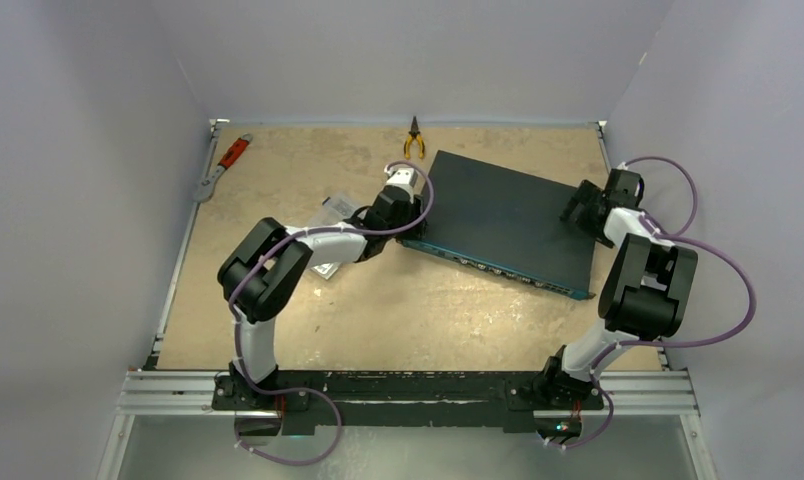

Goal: Pull the plug from the switch port
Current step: Move the switch port to the center of the board.

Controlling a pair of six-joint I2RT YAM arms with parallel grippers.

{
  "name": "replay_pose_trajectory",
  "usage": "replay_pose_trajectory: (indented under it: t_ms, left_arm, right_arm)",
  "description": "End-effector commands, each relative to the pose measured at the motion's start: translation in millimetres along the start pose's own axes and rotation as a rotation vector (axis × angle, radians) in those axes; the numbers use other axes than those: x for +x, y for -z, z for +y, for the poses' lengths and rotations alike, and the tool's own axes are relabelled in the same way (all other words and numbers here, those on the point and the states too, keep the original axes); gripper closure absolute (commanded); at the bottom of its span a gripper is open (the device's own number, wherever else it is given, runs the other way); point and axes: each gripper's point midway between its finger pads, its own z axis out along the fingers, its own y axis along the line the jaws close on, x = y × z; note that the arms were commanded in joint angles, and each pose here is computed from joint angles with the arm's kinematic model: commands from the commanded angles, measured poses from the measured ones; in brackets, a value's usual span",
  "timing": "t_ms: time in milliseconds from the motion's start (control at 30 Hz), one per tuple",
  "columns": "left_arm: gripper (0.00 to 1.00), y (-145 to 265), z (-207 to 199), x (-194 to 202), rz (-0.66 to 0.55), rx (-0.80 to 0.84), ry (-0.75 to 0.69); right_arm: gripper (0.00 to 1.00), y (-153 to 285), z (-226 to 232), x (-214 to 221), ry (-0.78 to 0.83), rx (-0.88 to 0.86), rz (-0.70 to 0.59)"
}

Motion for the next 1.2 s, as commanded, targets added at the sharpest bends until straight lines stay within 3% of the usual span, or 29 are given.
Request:
replay_pose_trajectory:
  t_ms: [0, 333, 567, 800, 1167]
  left_arm:
    - [0.54, 66, -161, 127, 0.408, 0.582, 0.037]
    - [0.5, 73, -157, 117, 0.355, 0.566, 0.03]
    - [0.31, 71, -143, 104, 0.32, 0.511, 0.064]
    - [0.14, 70, -104, 65, 0.25, 0.433, 0.11]
    - [0.11, 80, -44, 46, 0.245, 0.228, 0.092]
  right_arm:
    - [0.01, 33, 91, -6, 0.0, -0.336, 0.03]
    - [0.01, 33, 121, 8, 0.062, -0.488, 0.09]
    - [0.02, 33, 143, 24, 0.107, -0.54, 0.139]
    - [0.02, 33, 160, 42, 0.152, -0.568, 0.178]
    - [0.02, 46, 181, 90, 0.161, -0.665, 0.289]
